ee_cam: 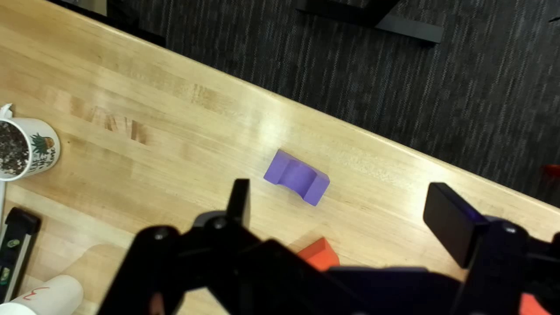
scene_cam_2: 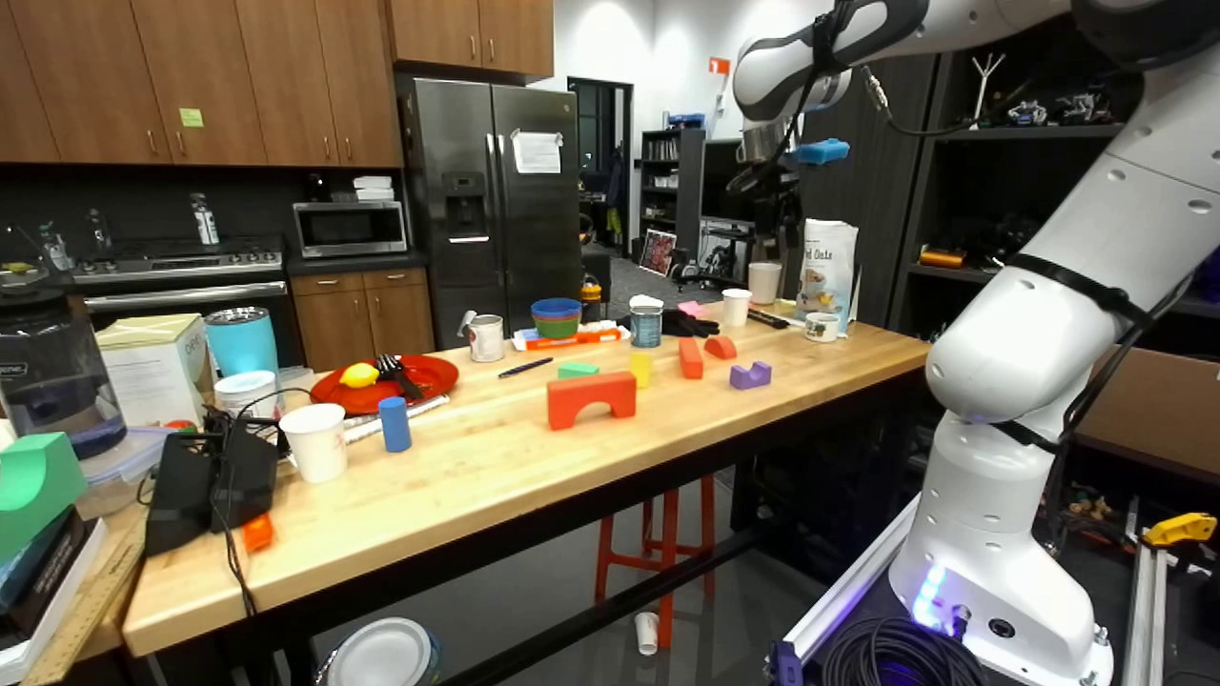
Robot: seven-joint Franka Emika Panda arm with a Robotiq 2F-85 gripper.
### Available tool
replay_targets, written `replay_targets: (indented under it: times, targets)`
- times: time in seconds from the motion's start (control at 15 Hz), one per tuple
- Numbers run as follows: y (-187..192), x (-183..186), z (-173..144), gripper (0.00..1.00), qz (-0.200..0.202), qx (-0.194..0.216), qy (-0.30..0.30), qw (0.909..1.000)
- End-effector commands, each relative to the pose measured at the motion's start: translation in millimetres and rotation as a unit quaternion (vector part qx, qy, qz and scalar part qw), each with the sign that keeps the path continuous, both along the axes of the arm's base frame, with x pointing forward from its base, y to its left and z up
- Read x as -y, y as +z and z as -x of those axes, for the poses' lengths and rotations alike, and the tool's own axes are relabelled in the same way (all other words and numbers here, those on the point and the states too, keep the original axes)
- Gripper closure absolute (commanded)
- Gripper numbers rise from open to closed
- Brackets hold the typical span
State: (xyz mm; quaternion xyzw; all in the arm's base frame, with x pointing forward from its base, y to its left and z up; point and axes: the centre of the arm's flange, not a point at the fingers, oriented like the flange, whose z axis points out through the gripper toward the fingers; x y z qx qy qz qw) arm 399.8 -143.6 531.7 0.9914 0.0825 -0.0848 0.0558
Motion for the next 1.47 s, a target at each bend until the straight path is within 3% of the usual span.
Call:
replay_targets:
  times: [0.0,1.0,1.2,1.4]
  targets:
    - [0,0,0,0.00,0.000,0.000,0.000,1.0000]
    - [0,0,0,0.00,0.000,0.000,0.000,1.0000]
    - [12,22,-5,0.00,0.070,0.015,0.024,0.9971]
    - [24,32,-22,0.00,0.141,0.048,0.083,0.9854]
